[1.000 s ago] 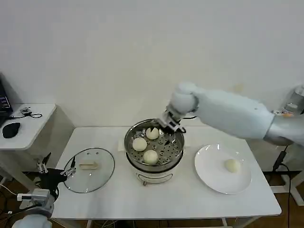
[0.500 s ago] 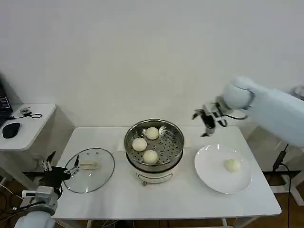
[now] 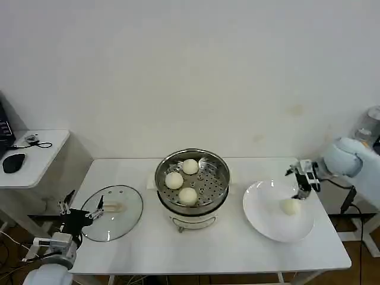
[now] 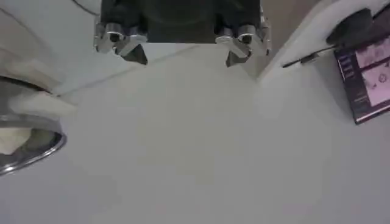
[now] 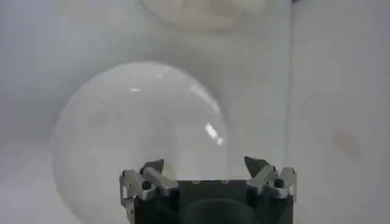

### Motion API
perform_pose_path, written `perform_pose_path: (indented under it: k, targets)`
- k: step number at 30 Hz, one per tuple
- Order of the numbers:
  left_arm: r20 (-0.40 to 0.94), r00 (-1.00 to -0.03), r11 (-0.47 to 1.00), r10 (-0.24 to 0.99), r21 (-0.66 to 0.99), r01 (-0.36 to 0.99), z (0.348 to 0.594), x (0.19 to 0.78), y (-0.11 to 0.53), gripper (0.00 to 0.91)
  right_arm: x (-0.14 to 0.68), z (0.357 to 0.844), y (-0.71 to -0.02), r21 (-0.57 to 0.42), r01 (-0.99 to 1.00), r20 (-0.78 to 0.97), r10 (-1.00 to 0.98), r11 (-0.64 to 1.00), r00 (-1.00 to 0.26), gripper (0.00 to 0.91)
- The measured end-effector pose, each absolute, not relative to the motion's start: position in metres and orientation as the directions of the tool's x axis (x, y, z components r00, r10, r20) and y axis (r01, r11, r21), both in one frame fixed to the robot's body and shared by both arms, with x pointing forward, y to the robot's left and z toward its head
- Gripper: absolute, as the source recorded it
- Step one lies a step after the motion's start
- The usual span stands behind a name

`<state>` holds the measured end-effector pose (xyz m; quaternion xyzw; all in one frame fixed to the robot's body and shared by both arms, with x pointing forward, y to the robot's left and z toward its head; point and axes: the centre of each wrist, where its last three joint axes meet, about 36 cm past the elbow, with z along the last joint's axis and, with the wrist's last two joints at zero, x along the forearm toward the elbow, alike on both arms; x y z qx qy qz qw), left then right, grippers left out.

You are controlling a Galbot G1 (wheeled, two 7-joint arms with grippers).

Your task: Take steamed baozi put them in steamer then cover it.

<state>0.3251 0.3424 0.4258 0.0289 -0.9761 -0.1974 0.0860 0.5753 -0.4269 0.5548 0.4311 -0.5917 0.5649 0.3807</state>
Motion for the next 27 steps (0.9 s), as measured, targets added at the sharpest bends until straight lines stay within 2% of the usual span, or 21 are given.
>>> perform_pose_path:
  k: [10,24,27]
  targets:
    - [0.161,-0.982,0.92,-0.097,0.392,-0.027,0.423,0.326,0.344,0.907,0.576,0.511,-0.452,-0.308,-0.95,0.95,-0.024,0.052,-0.31,0.907]
    - [0.167,-0.98,0.919,-0.108,0.394,-0.034,0.421,0.324,0.345,0.907,0.591,0.463,-0.445,-0.267,-0.961,0.963,-0.024,0.075,-0.269,0.907]
    - [0.168,-0.98,0.919,-0.108,0.393,-0.034,0.421,0.323,0.345,0.907,0.594,0.455,-0.441,-0.261,-0.962,0.964,-0.022,0.074,-0.264,0.877]
